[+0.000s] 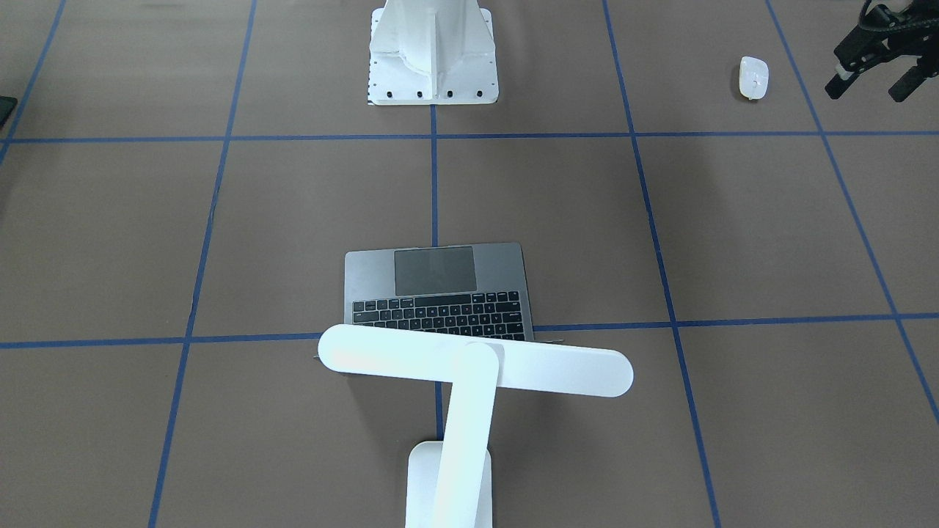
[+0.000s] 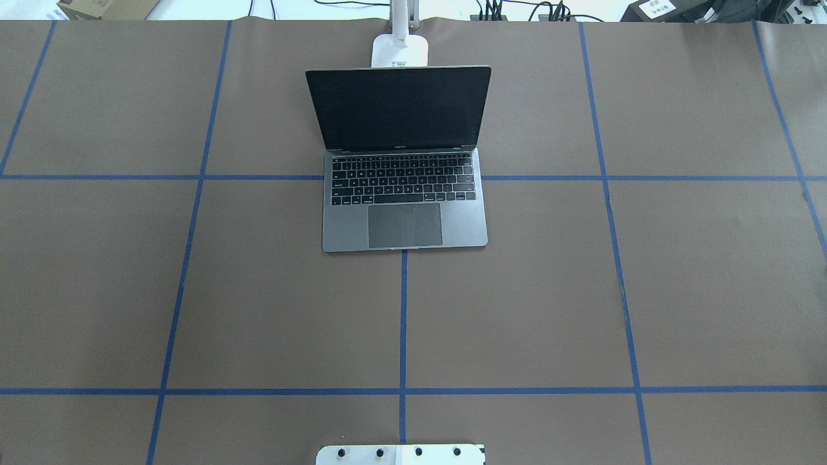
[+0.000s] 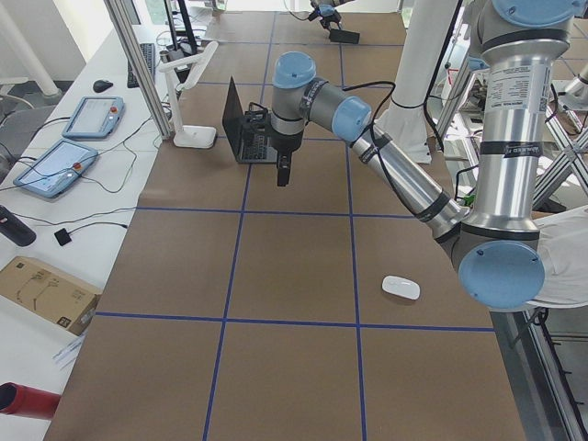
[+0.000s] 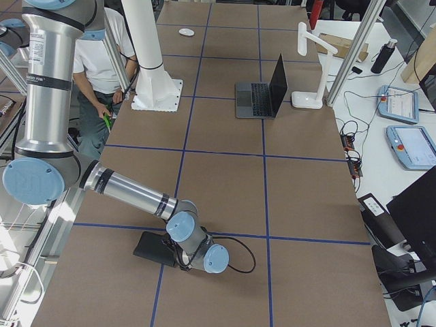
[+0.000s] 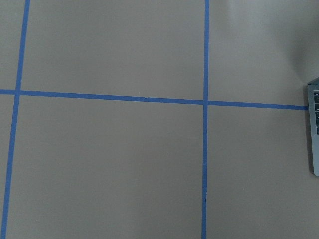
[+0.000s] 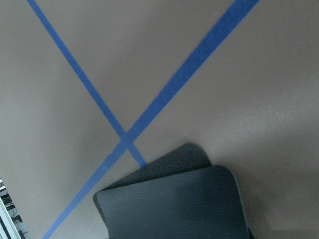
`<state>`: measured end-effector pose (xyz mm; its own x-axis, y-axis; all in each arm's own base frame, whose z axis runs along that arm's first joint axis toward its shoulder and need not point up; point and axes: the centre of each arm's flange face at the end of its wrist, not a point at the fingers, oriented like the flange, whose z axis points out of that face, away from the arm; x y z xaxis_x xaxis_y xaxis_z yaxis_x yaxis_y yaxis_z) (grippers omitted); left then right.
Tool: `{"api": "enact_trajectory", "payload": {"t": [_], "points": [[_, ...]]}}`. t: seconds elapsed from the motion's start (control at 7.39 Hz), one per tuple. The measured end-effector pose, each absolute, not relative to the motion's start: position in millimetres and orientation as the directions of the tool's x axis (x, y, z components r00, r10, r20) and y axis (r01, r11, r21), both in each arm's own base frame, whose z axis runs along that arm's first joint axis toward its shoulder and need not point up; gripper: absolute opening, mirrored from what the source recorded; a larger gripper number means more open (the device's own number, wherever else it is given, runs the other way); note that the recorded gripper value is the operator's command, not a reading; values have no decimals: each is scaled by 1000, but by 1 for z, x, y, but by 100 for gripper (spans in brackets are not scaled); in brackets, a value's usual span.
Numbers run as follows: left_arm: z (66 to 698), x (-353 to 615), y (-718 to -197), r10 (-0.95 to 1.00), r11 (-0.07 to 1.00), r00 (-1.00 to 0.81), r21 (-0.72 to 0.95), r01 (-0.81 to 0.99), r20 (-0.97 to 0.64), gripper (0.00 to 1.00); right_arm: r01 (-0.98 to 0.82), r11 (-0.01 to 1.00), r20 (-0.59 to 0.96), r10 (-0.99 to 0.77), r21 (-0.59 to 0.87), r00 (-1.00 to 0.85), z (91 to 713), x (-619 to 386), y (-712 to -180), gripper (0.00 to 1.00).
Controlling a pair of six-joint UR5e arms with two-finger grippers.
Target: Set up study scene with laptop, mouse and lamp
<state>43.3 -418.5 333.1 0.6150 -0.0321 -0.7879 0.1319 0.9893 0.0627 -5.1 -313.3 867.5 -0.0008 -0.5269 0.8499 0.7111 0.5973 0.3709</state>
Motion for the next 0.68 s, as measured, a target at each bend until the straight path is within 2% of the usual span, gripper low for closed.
{"api": "enact_trajectory", "payload": {"t": [0.68], "points": [[324,42,-413,-43,987,607,60,149,-793,100,709,618,874,-485,340,4,856,-7,-310,91]]}}
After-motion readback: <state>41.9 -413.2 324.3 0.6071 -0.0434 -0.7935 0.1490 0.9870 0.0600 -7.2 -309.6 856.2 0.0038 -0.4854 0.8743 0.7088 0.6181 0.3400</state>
